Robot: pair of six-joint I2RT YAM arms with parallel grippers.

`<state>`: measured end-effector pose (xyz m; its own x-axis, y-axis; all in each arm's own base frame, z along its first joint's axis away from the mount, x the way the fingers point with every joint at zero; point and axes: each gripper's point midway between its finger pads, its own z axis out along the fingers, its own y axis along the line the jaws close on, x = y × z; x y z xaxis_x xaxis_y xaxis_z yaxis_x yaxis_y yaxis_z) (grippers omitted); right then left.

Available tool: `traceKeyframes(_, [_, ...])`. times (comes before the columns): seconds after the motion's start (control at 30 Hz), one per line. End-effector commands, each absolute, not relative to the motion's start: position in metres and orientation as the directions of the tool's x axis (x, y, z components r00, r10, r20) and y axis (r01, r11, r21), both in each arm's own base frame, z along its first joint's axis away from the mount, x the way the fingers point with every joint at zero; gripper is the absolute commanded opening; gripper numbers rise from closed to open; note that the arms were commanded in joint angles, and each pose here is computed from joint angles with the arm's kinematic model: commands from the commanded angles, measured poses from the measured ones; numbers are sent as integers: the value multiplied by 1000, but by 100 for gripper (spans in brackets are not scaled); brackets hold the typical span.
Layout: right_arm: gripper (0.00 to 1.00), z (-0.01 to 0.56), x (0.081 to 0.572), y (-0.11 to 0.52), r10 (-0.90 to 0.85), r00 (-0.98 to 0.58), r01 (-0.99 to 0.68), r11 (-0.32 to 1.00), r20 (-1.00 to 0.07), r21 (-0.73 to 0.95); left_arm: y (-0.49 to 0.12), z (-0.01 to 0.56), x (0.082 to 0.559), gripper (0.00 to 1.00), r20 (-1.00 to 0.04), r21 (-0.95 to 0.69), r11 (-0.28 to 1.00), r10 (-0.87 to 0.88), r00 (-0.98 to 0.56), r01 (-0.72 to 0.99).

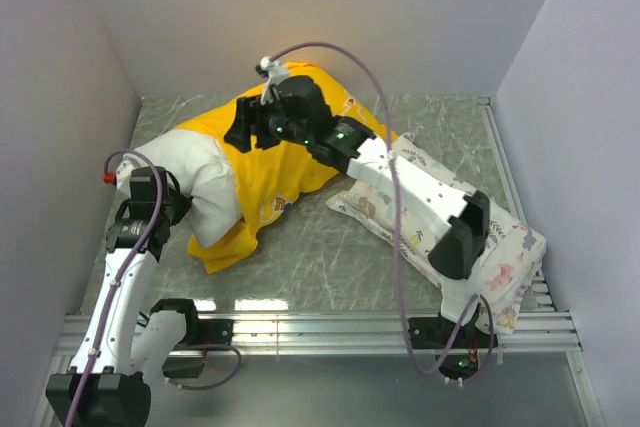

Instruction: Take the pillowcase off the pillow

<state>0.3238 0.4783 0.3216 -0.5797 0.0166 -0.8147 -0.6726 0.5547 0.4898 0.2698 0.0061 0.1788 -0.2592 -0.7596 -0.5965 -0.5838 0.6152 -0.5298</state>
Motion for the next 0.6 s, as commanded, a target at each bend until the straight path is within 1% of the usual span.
traceKeyframes(0.0, [74, 351, 347, 432, 30, -431, -629, 707, -902, 324, 8, 204, 273, 0, -633, -565, 630, -745, -209, -533])
traceKeyframes(0.03, [74, 349, 360, 421, 24, -406, -585, 762, -913, 280, 8, 206, 272, 0, -638, -566, 634, -741, -208, -527])
traceKeyframes(0.1, [75, 335, 374, 410, -7, -413, -532, 814, -911, 234, 8, 211, 271, 0, -642, -569, 638, -739, -205, -519])
traceKeyframes(0.13, [75, 317, 380, 406, -46, -439, -507, 837, -897, 205, 9, 212, 269, 0, -644, -564, 640, -736, -206, -522])
traceKeyframes(0.2, [73, 299, 395, 393, -56, -469, -448, 875, -882, 183, 9, 221, 269, 0, -655, -567, 646, -730, -196, -510])
traceKeyframes(0.33, [71, 255, 418, 368, -47, -542, -346, 922, -839, 172, 7, 231, 267, 0, -671, -567, 672, -712, -206, -477])
traceKeyframes(0.4, [71, 244, 428, 358, -34, -561, -319, 931, -827, 178, 6, 234, 266, 0, -677, -570, 677, -708, -201, -465])
traceKeyframes(0.5, [73, 222, 440, 358, -20, -597, -308, 929, -802, 206, 6, 238, 264, 0, -683, -571, 683, -703, -198, -454])
traceKeyframes(0.57, [72, 217, 445, 360, -12, -612, -312, 922, -791, 227, 6, 239, 262, 0, -685, -569, 685, -701, -199, -454])
